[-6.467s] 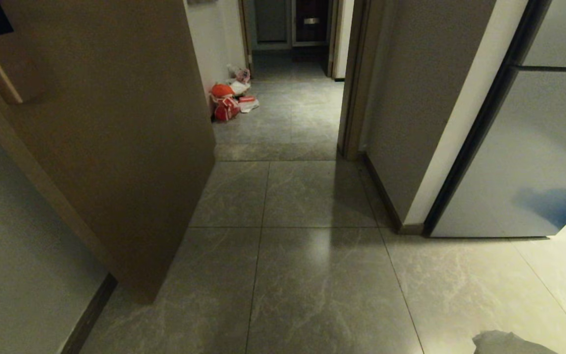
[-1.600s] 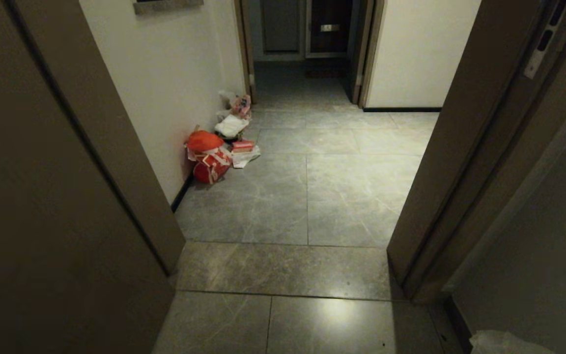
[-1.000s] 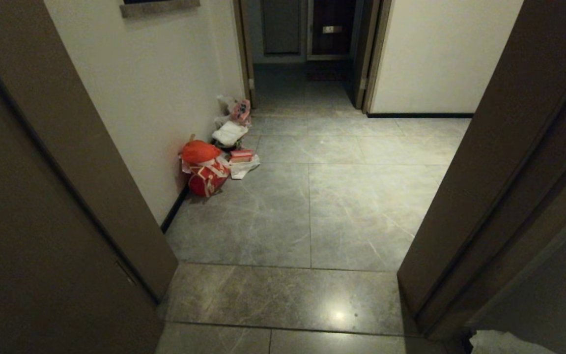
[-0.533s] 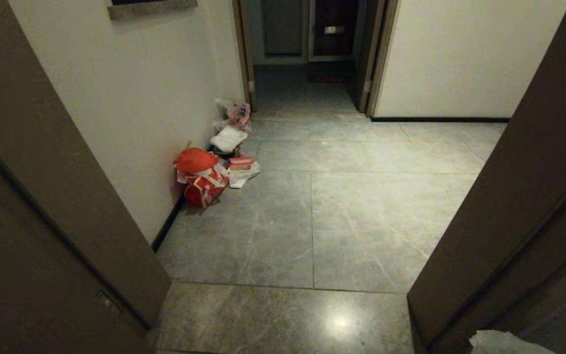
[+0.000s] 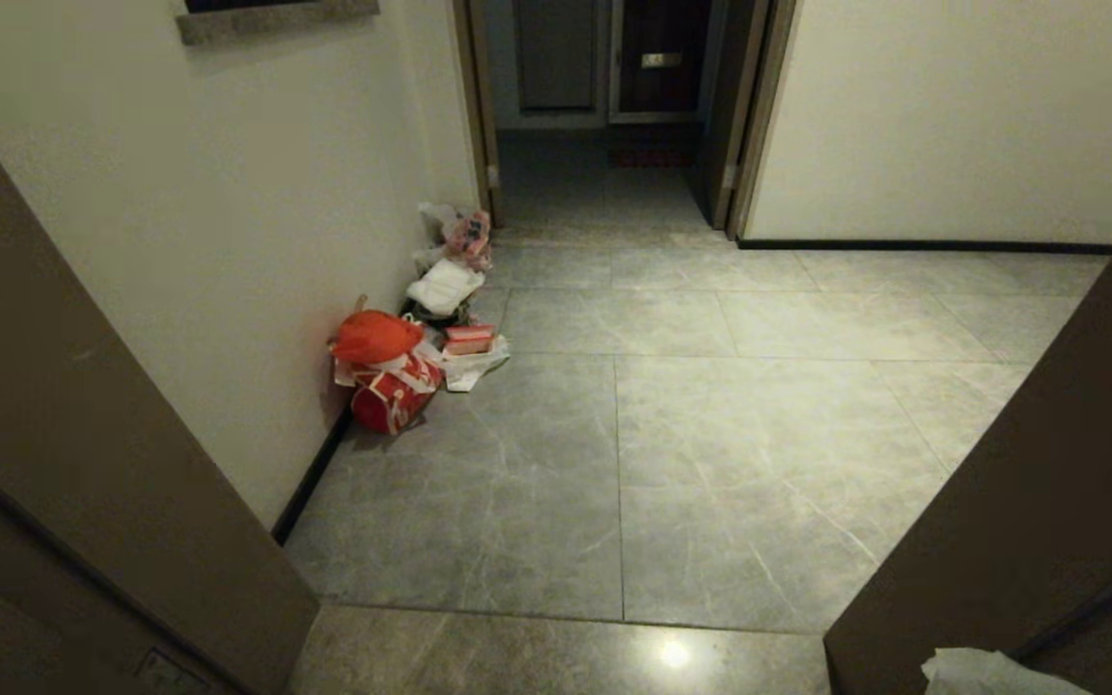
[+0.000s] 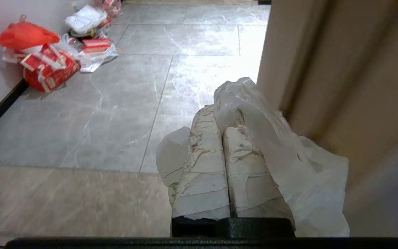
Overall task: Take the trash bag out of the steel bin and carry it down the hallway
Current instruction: Put the trash bag at the door
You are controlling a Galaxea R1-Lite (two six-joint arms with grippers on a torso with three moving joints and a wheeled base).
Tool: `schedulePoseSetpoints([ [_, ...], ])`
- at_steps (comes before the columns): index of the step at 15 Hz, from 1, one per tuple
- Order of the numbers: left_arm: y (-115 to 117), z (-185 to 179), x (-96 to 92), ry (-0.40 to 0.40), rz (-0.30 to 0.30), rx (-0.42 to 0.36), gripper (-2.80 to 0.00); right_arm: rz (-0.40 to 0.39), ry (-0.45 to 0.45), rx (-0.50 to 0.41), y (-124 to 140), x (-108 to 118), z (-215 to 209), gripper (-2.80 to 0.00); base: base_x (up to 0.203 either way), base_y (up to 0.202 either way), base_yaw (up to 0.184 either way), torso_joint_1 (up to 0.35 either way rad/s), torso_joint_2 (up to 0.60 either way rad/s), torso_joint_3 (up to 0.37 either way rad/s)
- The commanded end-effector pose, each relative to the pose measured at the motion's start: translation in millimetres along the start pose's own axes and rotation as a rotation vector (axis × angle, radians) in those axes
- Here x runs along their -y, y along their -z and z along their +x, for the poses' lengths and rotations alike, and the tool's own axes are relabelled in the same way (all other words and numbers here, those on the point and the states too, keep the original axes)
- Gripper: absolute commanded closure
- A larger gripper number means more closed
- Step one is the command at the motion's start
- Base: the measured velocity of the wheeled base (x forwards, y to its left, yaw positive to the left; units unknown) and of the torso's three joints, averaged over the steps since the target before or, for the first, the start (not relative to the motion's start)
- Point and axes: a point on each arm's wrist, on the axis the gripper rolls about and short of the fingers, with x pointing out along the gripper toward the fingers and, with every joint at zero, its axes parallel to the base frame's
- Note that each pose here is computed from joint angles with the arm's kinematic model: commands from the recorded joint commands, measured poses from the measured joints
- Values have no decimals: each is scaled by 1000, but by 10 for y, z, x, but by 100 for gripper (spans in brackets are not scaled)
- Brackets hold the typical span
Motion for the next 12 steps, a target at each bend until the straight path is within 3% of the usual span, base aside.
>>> schedulePoseSetpoints([
  [1, 0, 1, 0, -1, 0, 0, 0, -1, 0, -1, 0, 0, 1, 0, 192, 0, 1, 2, 5, 1],
  [12, -1, 1, 0, 0, 0, -1, 0, -1, 0, -2, 1, 0, 1, 0, 192, 0, 1, 2, 2, 2],
])
